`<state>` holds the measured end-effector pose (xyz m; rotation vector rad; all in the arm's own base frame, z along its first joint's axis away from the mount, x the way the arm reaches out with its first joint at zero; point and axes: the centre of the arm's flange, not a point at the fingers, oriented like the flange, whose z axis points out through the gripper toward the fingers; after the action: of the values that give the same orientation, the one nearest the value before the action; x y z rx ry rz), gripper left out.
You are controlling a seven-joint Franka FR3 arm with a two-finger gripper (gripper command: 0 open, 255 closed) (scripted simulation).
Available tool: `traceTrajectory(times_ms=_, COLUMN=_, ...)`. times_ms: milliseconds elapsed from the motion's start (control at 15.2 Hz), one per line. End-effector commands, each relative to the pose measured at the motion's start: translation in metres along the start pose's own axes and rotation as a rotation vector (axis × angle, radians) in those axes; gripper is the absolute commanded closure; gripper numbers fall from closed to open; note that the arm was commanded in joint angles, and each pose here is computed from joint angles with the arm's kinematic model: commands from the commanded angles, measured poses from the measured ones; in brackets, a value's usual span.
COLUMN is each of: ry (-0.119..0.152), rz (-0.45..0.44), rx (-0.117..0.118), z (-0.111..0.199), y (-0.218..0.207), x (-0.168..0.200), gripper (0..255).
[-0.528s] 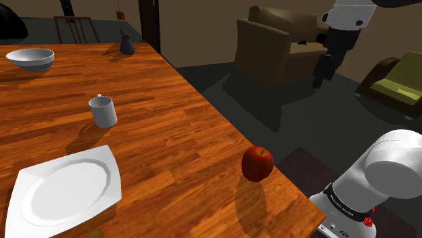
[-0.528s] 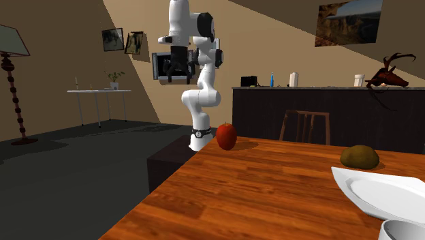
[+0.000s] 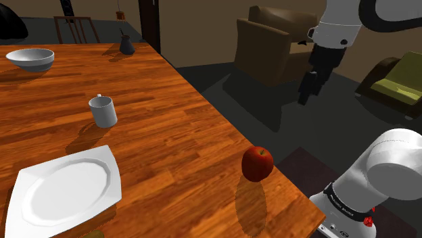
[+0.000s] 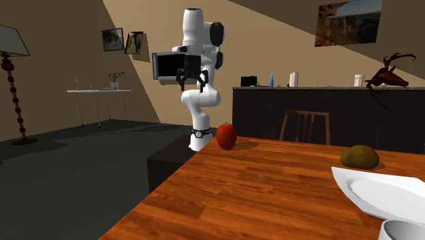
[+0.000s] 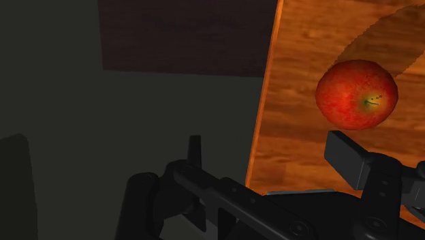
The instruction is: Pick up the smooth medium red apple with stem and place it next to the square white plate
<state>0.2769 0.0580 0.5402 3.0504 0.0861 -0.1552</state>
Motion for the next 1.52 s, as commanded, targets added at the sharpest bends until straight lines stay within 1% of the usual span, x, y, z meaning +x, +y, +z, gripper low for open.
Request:
traceTrajectory(times_ms=0, ry=0.005, rz=-0.001, rx=0.008, z=0.012, y=-0.026, x=0.005, gripper=0)
traceTrajectory(times_ms=792, ry=0.037, rz=-0.014, rx=0.045, z=0.078, y=-0.164, x=0.011, gripper=0)
traceTrajectory(times_ms=858, ry=0.038, rz=-0.014, rx=0.046, z=0.08, y=-0.167, x=0.012, gripper=0)
traceTrajectory(times_ms=1320, ry=0.038, rz=-0.014, rx=0.046, z=0.12, y=-0.169, x=0.013, gripper=0)
traceTrajectory(times_ms=1452, ry=0.038, rz=-0.014, rx=0.046, z=0.12, y=-0.169, x=0.013, gripper=0)
